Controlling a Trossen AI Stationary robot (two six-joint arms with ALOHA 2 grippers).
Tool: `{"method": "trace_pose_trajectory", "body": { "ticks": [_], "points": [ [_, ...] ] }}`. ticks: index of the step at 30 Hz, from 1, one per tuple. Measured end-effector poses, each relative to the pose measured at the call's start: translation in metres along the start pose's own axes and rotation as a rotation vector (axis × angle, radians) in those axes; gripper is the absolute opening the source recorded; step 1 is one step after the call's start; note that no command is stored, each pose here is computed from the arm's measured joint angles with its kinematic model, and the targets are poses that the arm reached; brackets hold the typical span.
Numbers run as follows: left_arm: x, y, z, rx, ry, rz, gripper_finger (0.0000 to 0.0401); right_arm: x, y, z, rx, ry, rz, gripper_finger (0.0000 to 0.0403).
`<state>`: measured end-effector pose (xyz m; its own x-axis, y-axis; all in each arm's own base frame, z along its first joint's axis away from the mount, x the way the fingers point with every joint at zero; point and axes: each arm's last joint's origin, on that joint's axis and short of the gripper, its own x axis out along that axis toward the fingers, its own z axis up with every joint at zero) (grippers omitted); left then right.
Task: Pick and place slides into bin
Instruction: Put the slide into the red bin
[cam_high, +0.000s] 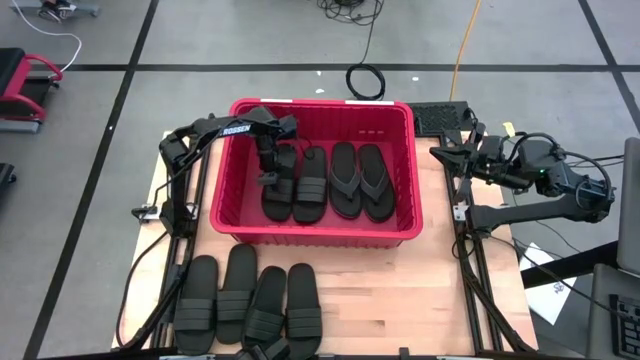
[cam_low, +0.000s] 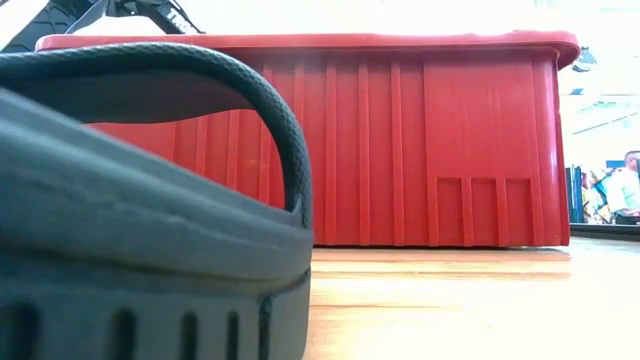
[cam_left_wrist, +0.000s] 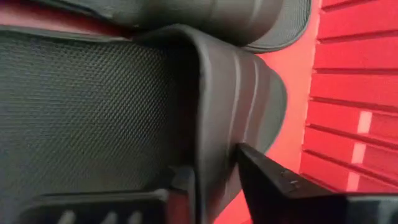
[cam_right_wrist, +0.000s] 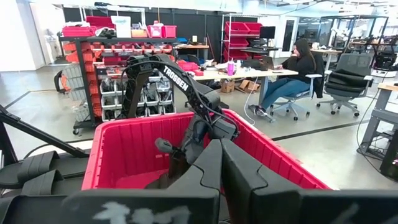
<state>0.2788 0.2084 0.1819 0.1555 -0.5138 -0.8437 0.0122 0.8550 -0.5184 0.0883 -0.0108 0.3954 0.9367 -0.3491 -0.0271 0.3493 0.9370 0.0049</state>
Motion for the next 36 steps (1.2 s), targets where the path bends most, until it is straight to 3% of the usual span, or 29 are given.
{"method": "trace_pose_trajectory", "body": {
  "ticks": [12,21,27,32,36],
  "points": [
    [-0.004,-0.005,-0.001,-0.123,-0.008,-0.002,0.0254,0.0,0.0,0.0,-0.001,0.002,0.005,0.0],
    [-0.043,-0.043,-0.005,-0.048,-0.114,0.114,0.029,0.0,0.0,0.0,-0.005,0.002,0.006,0.0],
    [-0.096,-0.11,-0.021,0.043,-0.35,0.271,0.0242,0.0,0.0,0.0,-0.02,0.002,0.006,0.0],
    [-0.136,-0.198,-0.037,0.371,-0.697,0.403,0.0134,0.0,0.0,0.0,-0.053,0.002,0.006,0.0],
    [-0.153,-0.26,-0.048,0.665,-0.943,0.38,0.0027,0.0,0.0,0.0,-0.062,0.002,0.006,0.0]
  ]
}}
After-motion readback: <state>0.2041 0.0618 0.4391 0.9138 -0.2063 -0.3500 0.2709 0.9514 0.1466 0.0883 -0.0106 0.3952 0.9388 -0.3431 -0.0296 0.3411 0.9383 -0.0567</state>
